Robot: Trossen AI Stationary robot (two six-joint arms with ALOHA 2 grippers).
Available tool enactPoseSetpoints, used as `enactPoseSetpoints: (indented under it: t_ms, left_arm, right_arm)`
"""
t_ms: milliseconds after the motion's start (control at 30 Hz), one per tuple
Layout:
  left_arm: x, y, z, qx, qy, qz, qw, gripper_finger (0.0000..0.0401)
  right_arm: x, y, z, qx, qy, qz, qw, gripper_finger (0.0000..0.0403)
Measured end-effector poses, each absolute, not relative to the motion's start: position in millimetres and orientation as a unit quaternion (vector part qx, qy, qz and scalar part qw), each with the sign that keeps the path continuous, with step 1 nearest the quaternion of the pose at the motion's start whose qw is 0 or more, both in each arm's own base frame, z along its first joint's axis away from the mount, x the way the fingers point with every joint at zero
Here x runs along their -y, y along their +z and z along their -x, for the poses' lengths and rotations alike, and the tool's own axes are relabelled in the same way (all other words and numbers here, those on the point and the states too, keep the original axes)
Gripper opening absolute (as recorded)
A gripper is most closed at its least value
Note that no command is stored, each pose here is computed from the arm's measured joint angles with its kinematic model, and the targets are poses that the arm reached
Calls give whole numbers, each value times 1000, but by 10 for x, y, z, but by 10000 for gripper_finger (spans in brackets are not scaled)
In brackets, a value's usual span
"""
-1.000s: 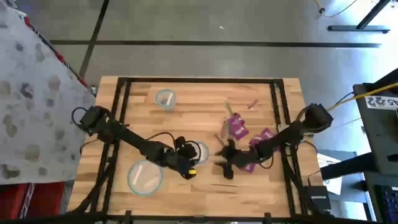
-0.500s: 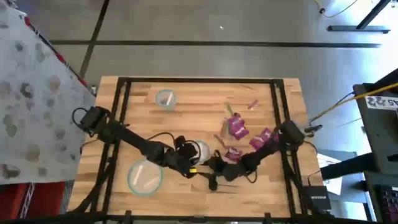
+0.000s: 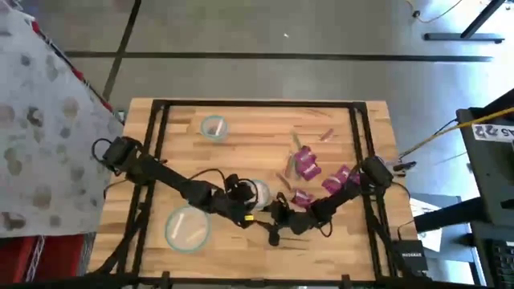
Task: Sort candy
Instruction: Open the bottom small transparent bin
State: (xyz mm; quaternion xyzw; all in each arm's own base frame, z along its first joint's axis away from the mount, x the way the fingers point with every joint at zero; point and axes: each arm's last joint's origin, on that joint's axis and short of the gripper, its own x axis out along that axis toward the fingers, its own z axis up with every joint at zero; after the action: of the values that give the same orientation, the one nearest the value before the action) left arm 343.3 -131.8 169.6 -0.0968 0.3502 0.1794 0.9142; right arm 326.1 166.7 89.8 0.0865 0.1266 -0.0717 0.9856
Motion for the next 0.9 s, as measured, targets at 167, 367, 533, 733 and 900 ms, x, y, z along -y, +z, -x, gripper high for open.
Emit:
enactPoseSetpoints:
  t_ms: [167,367,533,733,900]
  left_arm:
    - [1319,1694,-3431,-352,177,98,914,107]
    - [1321,1695,-3431,-353,176,98,914,107]
    - [1340,1739,-3427,-351,169,101,915,107]
    - [1444,1935,-3432,-343,136,90,925,107]
    - [1550,2138,-3495,-321,111,75,938,107]
  right_arm:
    - [-1767,1026,-3260,-91,2,-30,995,198]
    - [-1940,1100,-3148,-109,58,66,990,198]
    - [-1966,1368,-3022,-145,63,118,980,198]
    - [-1985,1573,-2914,-145,89,257,951,198]
    - [-1926,1514,-2983,-158,89,325,928,198]
